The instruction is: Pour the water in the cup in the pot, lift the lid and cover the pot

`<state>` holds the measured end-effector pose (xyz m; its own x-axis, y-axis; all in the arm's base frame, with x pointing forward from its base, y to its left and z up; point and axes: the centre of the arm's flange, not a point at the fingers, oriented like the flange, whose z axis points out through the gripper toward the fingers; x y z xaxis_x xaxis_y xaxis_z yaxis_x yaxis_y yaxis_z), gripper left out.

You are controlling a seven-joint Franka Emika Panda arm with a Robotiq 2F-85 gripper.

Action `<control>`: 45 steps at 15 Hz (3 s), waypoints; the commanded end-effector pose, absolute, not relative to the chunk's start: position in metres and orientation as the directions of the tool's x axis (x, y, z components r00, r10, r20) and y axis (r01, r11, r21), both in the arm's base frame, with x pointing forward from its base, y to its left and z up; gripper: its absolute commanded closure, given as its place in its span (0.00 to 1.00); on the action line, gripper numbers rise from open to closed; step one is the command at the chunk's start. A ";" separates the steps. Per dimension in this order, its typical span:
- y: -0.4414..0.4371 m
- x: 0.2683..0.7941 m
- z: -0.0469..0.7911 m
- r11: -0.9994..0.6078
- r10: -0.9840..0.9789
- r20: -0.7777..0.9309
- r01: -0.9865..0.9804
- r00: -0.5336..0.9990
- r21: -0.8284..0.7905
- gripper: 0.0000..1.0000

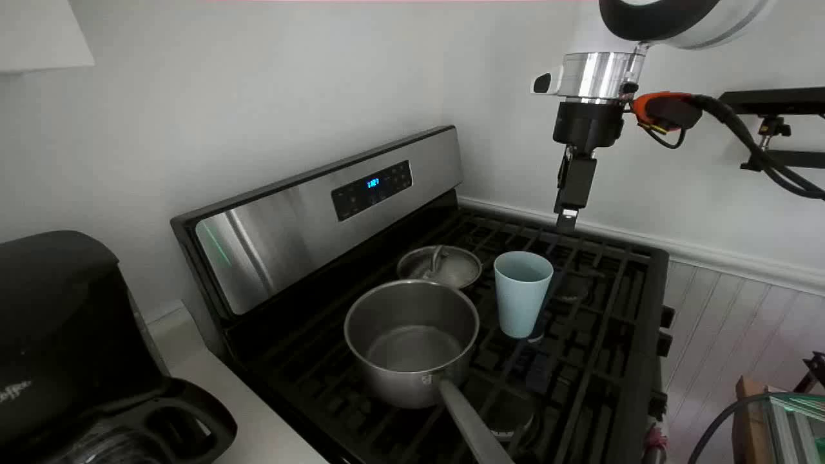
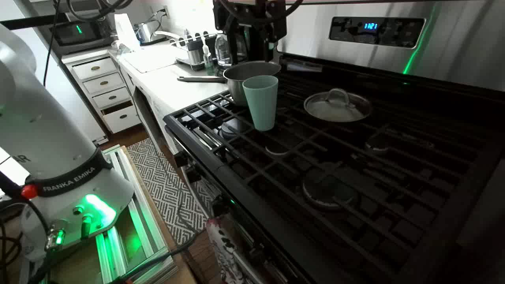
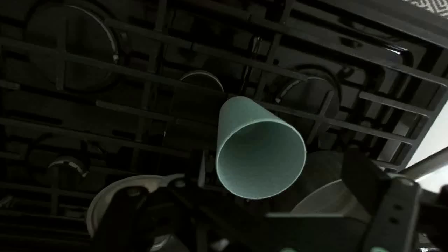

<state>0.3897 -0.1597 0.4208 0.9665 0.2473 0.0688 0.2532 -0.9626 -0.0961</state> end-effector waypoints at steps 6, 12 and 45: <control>-0.160 0.390 0.421 -0.963 0.247 0.069 0.253 0.966 -0.096 0.00; -0.170 0.411 0.390 -0.959 0.202 0.019 0.202 0.979 -0.197 0.00; -0.189 0.476 0.326 -0.951 0.252 -0.042 0.240 0.967 -0.195 0.99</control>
<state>0.4710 -0.1880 0.3182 0.9725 0.2248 -0.0611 0.2091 -0.9580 -0.1960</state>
